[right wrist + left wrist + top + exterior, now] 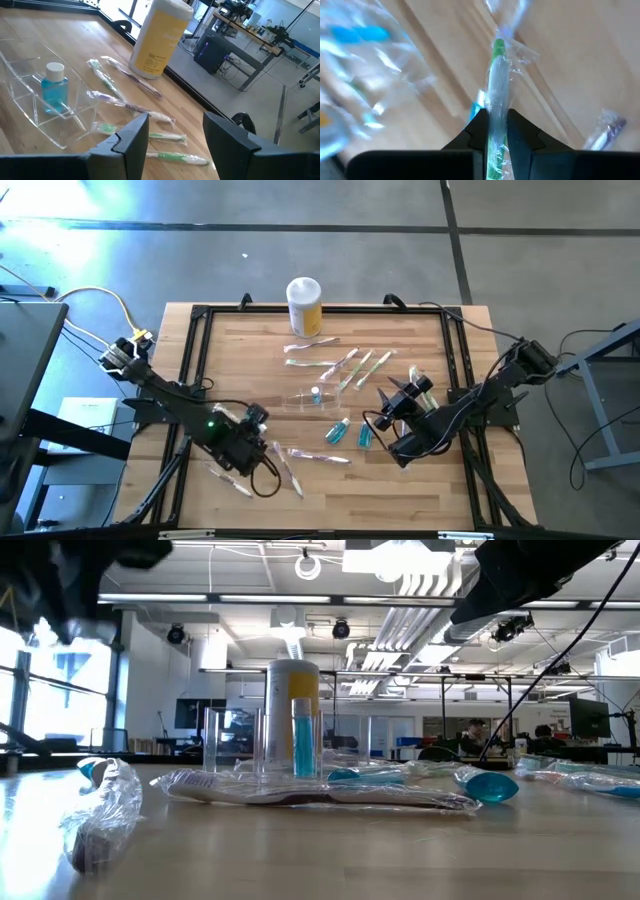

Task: Pick & Place toothbrushing station
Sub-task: Put the green toothbrush into the transparent organizer

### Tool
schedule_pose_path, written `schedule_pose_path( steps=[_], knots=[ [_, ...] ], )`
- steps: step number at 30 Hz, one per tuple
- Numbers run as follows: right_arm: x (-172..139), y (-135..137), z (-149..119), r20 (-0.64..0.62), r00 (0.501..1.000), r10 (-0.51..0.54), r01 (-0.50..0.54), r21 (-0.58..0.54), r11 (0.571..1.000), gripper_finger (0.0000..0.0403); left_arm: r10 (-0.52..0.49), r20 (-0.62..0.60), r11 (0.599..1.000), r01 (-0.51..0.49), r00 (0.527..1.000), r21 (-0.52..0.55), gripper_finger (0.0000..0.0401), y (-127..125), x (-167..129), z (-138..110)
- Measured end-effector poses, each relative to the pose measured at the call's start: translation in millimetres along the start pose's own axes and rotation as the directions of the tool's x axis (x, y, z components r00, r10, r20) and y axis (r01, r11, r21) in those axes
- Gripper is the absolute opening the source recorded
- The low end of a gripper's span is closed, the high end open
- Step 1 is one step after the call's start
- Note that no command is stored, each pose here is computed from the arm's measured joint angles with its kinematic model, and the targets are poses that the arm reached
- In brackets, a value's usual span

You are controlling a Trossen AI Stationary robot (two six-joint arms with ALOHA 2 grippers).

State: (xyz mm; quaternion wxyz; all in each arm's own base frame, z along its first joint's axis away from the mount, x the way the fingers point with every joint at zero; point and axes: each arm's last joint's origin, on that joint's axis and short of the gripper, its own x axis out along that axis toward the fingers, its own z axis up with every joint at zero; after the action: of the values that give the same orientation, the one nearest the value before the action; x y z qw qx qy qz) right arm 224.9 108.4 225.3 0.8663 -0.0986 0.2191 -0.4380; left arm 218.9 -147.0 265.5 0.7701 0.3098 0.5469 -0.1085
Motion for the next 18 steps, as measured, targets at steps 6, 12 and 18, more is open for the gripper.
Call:
schedule_pose_path(
  steps=[6, 12, 18],
  knots=[
    [0, 1, 0, 0.001, 1.0, 0.003, -0.003, 0.01, 1.0, 0.018, 0.023, 0.207, 0.998, -0.035, 0.978, 0.056, 0.0036, 12, -33, 3],
    [0, 1, 0, -0.017, 1.0, 0.012, -0.012, 0.01, 1.0, 0.018, 0.142, 0.372, 0.989, -0.147, 0.918, -0.013, 0.0037, 35, -54, -23],
    [0, 1, -2, -0.012, 1.0, 0.01, -0.01, 0.01, 1.0, 0.018, 0.315, 0.703, 0.949, -0.232, 0.638, -0.215, 0.0037, 63, -48, -53]
  ],
)
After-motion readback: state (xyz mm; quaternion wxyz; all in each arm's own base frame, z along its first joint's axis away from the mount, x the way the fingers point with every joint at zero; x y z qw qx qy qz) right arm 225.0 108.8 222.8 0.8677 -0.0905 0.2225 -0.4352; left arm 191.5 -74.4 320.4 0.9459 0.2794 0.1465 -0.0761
